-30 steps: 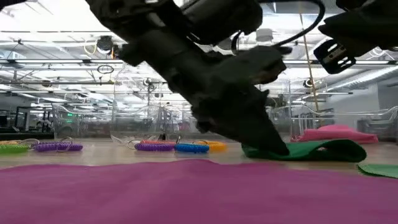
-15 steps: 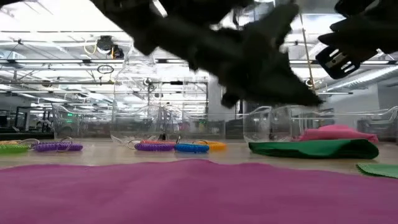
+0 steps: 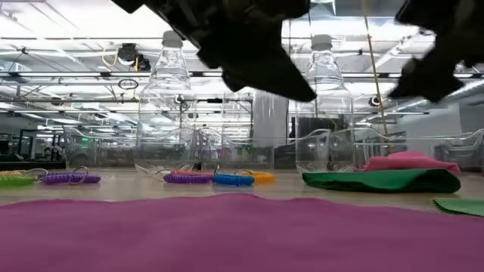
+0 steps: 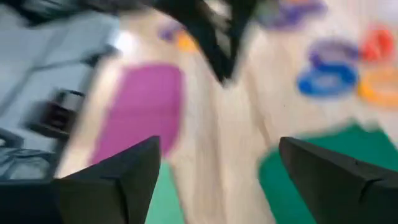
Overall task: Pick & Place Sports Items
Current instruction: Put the green microfiber towel into the right transparent bin
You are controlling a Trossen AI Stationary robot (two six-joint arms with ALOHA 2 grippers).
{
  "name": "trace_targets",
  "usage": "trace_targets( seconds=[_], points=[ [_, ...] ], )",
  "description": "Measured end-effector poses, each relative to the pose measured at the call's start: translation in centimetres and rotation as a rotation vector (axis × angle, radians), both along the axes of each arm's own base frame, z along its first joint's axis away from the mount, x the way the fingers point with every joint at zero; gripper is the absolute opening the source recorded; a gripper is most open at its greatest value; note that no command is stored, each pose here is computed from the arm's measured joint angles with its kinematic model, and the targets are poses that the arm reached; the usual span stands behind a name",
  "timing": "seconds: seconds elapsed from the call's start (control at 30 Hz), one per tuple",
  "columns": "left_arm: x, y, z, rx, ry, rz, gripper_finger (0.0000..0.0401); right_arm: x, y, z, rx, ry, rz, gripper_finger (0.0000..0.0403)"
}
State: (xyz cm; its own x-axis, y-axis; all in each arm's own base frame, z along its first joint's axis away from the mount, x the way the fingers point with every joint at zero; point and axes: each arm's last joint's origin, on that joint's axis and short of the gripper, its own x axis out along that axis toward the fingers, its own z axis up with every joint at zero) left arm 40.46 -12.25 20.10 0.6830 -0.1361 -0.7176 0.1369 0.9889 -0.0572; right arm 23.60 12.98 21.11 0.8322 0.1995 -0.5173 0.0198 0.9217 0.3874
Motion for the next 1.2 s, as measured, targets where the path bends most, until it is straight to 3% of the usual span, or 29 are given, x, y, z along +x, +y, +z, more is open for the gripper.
trace_targets(
  seconds=[0.2, 0.5, 0.8, 0.97, 1.2],
  points=[
    [-0.1, 0.2, -0.8, 0.011, 0.046, 0.064, 0.001, 0.1, -0.3, -2.3, 0.071, 0.137, 0.033, 0.025],
    [-0.2, 0.0, -0.8, 0.027, 0.047, 0.065, 0.001, -0.7, -4.3, -5.7, 0.357, 0.313, -0.327, 0.0249],
    [-0.2, 0.0, -0.8, 0.018, 0.046, 0.081, 0.001, -0.5, -7.9, -7.0, 0.306, 0.314, -0.422, 0.0249],
    [-0.2, 0.0, -0.8, 0.017, 0.046, 0.082, 0.001, -0.1, -8.4, -7.2, 0.275, 0.289, -0.419, 0.0249],
    [-0.2, 0.0, -0.8, 0.016, 0.047, 0.084, 0.001, 0.5, -8.1, -9.4, 0.248, 0.362, -0.422, 0.0249]
  ],
)
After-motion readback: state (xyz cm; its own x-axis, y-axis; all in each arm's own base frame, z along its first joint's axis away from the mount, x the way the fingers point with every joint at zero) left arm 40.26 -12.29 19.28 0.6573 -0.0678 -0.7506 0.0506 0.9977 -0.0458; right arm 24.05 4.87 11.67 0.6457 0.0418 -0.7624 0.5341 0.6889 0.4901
